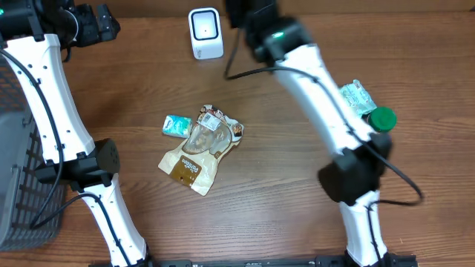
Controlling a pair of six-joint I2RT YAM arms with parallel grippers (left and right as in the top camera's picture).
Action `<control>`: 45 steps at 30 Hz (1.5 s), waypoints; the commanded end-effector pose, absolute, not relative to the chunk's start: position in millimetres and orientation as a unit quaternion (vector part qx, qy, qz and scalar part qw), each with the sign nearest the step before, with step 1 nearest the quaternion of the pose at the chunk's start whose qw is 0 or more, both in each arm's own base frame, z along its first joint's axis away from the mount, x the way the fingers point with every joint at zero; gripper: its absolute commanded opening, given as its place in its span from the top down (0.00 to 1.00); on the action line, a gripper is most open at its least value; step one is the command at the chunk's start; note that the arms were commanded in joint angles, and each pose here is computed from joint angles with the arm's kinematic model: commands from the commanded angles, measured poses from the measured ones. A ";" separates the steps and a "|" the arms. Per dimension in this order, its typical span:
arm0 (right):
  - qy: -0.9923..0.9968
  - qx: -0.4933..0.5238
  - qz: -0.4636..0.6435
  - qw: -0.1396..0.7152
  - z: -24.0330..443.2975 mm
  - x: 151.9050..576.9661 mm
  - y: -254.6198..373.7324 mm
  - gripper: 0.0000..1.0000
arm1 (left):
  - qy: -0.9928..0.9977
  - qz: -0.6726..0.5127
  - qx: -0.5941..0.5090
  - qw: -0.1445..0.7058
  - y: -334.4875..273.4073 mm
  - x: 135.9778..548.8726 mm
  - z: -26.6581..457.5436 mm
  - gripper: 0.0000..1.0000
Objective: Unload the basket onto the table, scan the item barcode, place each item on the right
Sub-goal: 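Lift the orange pack and hold it under the white scanner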
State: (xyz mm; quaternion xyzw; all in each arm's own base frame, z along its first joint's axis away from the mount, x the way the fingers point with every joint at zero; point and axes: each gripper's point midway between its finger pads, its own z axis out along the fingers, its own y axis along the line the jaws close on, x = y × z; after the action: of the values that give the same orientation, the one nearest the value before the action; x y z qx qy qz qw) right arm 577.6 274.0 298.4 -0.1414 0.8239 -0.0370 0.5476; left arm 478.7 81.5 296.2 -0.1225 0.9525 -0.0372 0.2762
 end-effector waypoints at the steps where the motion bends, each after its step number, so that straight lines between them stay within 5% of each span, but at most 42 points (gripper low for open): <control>1: 0.787 -0.235 -0.162 0.547 264.2 593.6 293.4 0.96 | 0.945 -0.035 -0.124 0.299 78.1 472.1 316.6 0.00; 16: 0.763 -0.287 -0.194 0.545 149.6 627.3 332.8 0.96 | 0.945 -0.035 -0.124 0.299 78.1 472.1 316.6 0.00; 31: 0.772 -0.284 -0.217 0.525 129.4 628.0 323.4 0.96 | 0.945 -0.035 -0.124 0.299 78.1 472.1 316.6 0.00; 37: 0.797 -0.235 -0.171 0.530 185.5 610.7 314.6 0.96 | 0.945 -0.035 -0.124 0.299 78.1 472.1 316.6 0.01; 45: 0.873 -0.110 -0.044 0.473 303.1 520.1 253.5 0.96 | 0.945 -0.035 -0.124 0.299 78.1 472.1 316.6 0.01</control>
State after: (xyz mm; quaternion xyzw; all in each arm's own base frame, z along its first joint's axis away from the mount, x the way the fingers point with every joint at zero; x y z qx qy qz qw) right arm 548.8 286.6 192.9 -0.2359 0.8675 -0.1374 0.4159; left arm 478.4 81.6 296.0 -0.1226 0.9527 -0.0371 0.2756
